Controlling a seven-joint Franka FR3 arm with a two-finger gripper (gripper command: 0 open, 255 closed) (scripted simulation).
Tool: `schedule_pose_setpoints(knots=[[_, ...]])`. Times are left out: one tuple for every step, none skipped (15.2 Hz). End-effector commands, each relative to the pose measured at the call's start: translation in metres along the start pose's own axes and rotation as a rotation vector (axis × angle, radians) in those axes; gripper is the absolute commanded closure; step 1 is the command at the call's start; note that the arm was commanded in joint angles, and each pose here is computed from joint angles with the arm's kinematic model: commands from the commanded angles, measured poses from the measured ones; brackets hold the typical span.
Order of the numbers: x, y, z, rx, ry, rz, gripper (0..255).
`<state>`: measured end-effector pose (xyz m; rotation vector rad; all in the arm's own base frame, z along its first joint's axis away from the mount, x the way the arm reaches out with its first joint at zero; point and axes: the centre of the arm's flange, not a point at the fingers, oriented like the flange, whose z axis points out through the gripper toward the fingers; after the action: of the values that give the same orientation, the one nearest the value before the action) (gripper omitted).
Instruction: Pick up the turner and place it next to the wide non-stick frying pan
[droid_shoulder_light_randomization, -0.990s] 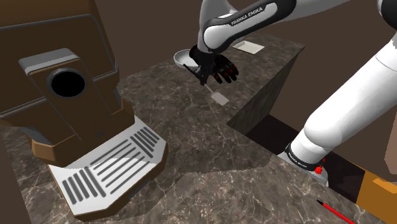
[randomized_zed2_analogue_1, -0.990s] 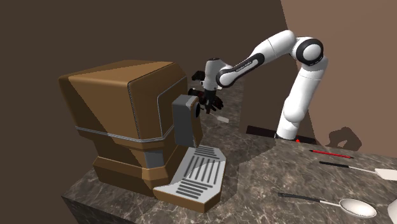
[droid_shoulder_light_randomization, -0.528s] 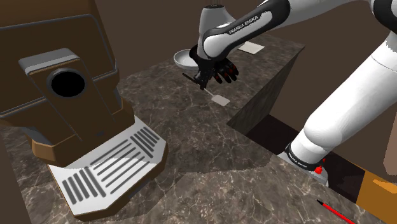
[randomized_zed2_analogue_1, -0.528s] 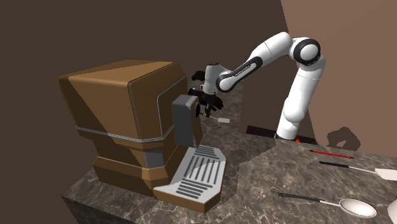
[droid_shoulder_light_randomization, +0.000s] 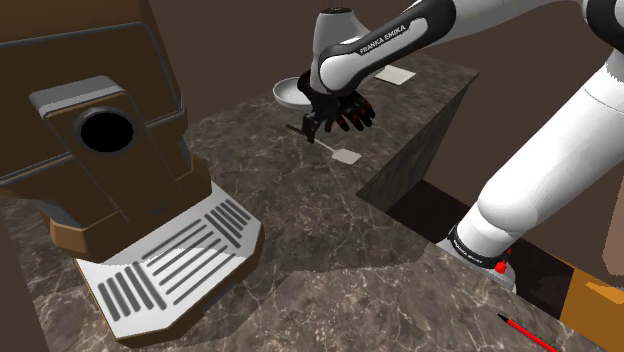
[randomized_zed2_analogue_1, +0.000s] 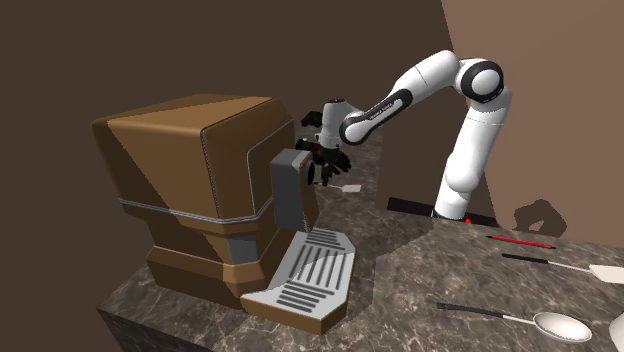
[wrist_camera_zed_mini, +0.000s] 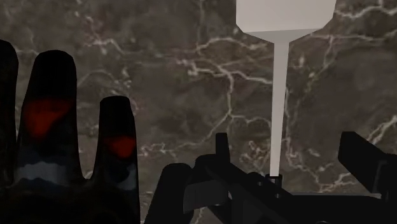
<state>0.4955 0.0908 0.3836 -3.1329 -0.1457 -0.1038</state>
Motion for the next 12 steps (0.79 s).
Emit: schedule_pose_setpoints(knots=[[0.0,0.0,0.0,0.0,0.0,0.0,0],[0.0,0.0,0.0,0.0,0.0,0.0,0],[0.0,0.0,0.0,0.0,0.0,0.0,0],[0.0,0.0,-0.013,0.0,0.0,0.0,0],[0.0,0.0,-0.026,0.0,0.0,0.0,0],[0.0,0.0,-0.04,0.0,0.0,0.0,0],[0.0,0.0,-0.05,0.0,0.0,0.0,0],[0.0,0.0,-0.05,0.0,0.0,0.0,0],[0.0,0.0,-0.05,0.0,0.0,0.0,0],[0.0,0.0,-0.05,0.0,0.0,0.0,0],[0.0,0.0,-0.05,0.0,0.0,0.0,0],[0.0,0.0,-0.05,0.0,0.0,0.0,0]])
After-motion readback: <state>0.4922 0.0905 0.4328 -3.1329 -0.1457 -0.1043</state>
